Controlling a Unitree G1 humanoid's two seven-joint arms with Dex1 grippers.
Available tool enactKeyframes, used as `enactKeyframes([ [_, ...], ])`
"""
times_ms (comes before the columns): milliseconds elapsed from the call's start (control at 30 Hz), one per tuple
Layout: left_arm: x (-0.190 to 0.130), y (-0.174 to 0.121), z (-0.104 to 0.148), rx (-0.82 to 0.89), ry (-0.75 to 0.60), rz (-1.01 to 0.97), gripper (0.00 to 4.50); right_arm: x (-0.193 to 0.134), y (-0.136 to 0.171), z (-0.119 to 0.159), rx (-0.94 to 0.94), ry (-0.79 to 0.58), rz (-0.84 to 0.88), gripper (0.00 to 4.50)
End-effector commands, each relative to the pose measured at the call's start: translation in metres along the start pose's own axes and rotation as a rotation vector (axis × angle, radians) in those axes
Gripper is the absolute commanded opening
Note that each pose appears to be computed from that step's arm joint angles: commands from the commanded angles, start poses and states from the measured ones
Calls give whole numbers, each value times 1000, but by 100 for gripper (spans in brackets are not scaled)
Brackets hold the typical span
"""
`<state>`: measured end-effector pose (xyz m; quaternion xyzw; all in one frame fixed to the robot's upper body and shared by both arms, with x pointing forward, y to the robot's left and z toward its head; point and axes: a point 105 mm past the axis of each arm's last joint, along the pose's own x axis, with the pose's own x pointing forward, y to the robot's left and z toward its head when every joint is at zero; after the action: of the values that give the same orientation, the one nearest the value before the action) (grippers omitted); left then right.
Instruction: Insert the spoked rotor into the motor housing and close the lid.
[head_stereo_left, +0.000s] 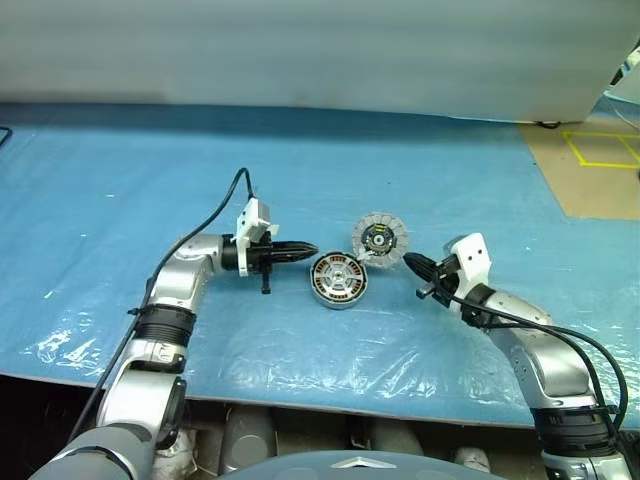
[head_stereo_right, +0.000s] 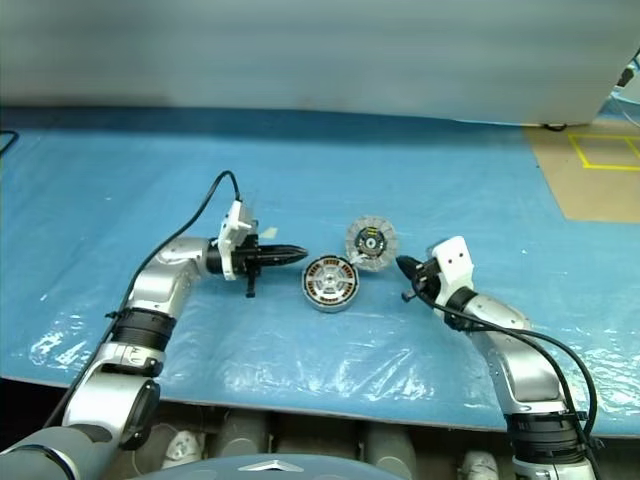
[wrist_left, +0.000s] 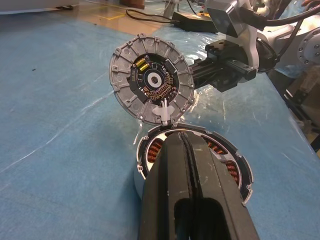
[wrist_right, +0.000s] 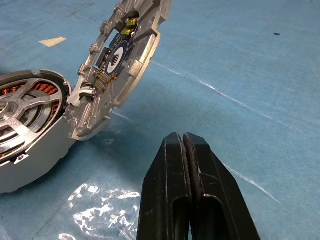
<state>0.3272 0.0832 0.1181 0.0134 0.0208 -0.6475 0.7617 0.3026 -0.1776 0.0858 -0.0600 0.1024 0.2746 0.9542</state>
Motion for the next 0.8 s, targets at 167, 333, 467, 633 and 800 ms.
enactKeyframes([
  [167,-2,-4,5,26,-13,5,2,-2,-3,9,-47,-22,6,0],
  [333,-2,-3,4,26,-9,1,2,-10,1,1,-38,24,49,0],
  [467,1,-1,6,31,-13,-5,2,-18,10,-1,-29,46,122,0],
  [633,6,0,9,38,-17,-14,2,-24,25,-2,-26,58,205,0],
  [800,7,2,10,44,-15,-14,2,-22,26,2,-48,51,199,0],
])
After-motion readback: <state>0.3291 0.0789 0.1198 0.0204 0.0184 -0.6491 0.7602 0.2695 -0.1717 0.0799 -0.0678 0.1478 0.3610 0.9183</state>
